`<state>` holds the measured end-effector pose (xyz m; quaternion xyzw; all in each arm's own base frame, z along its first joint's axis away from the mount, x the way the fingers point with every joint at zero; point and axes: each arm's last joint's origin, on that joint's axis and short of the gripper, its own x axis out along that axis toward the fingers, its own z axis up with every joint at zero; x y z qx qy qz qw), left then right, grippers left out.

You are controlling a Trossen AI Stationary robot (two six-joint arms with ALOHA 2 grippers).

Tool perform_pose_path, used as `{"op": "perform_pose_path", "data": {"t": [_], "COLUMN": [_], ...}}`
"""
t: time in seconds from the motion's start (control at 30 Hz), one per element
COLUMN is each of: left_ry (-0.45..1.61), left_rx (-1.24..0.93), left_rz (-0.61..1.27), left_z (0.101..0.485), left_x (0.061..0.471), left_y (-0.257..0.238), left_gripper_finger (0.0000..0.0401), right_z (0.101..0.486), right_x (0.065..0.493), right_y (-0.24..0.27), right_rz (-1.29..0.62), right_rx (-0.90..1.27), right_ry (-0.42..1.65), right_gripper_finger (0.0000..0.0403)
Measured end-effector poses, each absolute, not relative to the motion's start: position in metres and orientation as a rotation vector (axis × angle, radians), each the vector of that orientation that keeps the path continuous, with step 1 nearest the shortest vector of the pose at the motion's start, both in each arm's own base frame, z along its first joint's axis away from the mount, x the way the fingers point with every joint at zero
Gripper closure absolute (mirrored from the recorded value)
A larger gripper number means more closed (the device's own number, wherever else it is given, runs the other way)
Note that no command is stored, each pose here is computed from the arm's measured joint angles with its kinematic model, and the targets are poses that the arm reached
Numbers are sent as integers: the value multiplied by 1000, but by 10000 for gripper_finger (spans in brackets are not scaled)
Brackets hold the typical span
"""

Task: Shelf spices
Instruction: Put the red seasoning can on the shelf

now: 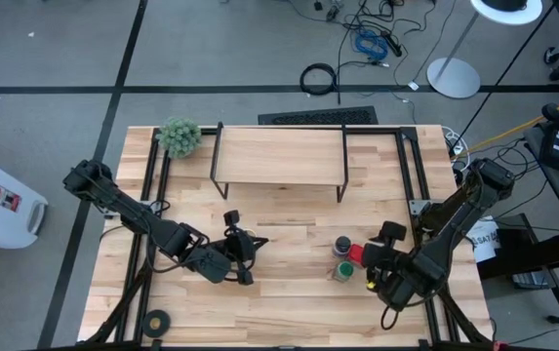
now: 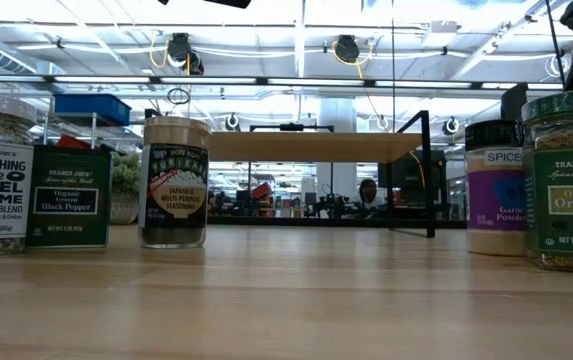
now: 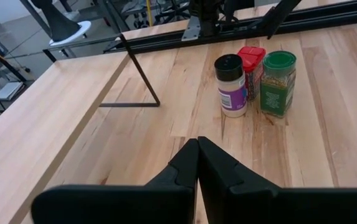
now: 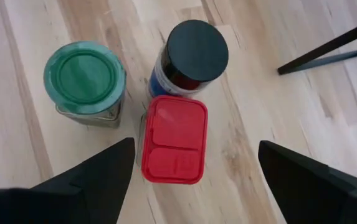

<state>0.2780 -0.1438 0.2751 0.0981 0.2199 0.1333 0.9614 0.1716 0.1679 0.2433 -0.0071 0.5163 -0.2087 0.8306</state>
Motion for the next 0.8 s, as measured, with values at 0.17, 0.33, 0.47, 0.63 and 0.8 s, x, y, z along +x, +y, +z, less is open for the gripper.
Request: {"op": "perform_pose_path", "data": {"t": [0.17, 0.33, 0.47, 0.63, 0.8], "left_ry": [446, 446, 446, 445, 445], "left_rx": [199, 201, 201, 201, 201], "left_rz": [270, 263, 262, 263, 263], "left_z": [275, 275, 275, 275, 275], "left_x": [278, 277, 277, 277, 277], "left_y": [-144, -146, -146, -146, -146], "left_gripper_finger": [386, 386, 386, 386, 386], "right_z": [232, 217, 217, 219, 214], "right_x": [171, 170, 164, 164, 164], "right_y": [169, 174, 169, 168, 167], "right_rz": [-447, -403, -458, -447, -438], "right_rx": [62, 119, 74, 83, 94], "right_ry": [1111, 1106, 1125, 1117, 1109], "right_gripper_finger": [73, 73, 73, 73, 73]}}
